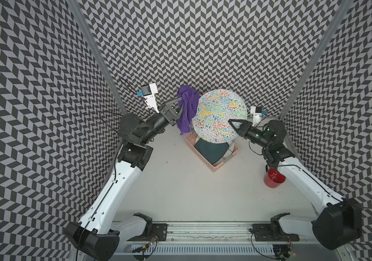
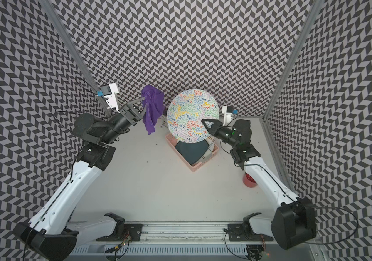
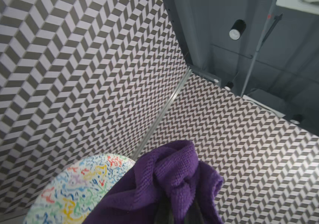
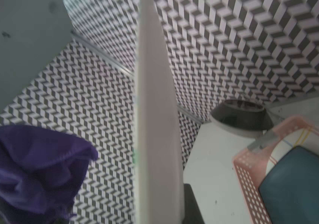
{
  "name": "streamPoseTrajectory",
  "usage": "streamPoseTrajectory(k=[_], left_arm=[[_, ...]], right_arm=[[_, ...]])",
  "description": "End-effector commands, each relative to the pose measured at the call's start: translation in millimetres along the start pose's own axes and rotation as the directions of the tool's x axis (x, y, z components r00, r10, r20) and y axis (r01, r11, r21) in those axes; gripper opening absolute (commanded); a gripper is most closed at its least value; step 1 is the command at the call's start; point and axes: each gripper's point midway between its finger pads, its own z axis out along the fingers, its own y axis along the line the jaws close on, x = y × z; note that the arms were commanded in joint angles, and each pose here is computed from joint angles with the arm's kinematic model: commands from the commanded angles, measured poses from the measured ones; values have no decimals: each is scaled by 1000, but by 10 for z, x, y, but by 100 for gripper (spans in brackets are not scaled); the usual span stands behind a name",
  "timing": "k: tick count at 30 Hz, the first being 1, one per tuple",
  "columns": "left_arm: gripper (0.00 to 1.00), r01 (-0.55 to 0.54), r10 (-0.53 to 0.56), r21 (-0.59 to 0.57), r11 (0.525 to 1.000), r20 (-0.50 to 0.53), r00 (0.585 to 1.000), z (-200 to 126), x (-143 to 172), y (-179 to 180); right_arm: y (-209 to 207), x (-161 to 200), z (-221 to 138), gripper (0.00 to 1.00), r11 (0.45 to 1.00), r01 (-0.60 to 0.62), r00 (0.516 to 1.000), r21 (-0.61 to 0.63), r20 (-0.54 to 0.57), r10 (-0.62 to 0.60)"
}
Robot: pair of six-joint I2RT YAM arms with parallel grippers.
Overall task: Wipe the wet plate dry
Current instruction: Wipe the plate with towel, then place the plate at the center of the board.
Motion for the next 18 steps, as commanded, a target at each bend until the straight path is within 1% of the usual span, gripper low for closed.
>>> streamPoseTrajectory(k=[1,4,9,12,14,15,16,18], left_arm=[[0,-120,96,-231,966,-113,989,-116,286,505],[0,-104,77,-230,968,-122,990,-127,384,548],[0,-109,73,-239,965,-155,985,-106,499,612],[0,-112,71,-241,964,-173,982,-106,571,636],[0,-109,65,-244,964,-183,981,-109,617,662],[0,-107,62,-243,964,-187,980,-105,636,670],[0,-109,64,-241,964,-189,980,-106,642,664],[0,-115,68,-244,963,-191,979,-111,643,665]], right_arm=[[139,676,67,0,977,203,959,-59,-191,-211],[111,1223,266,0,970,223,911,-99,-332,-244],[-86,1849,680,0,967,232,839,-105,-480,-254],[-223,2205,932,0,959,253,777,-124,-565,-278],[-392,2495,1082,0,952,276,722,-134,-624,-297],[-461,2587,1139,0,952,276,708,-130,-643,-293],[-558,2653,1190,0,958,265,703,-110,-658,-270],[-794,2775,1269,0,964,261,693,-46,-687,-221]])
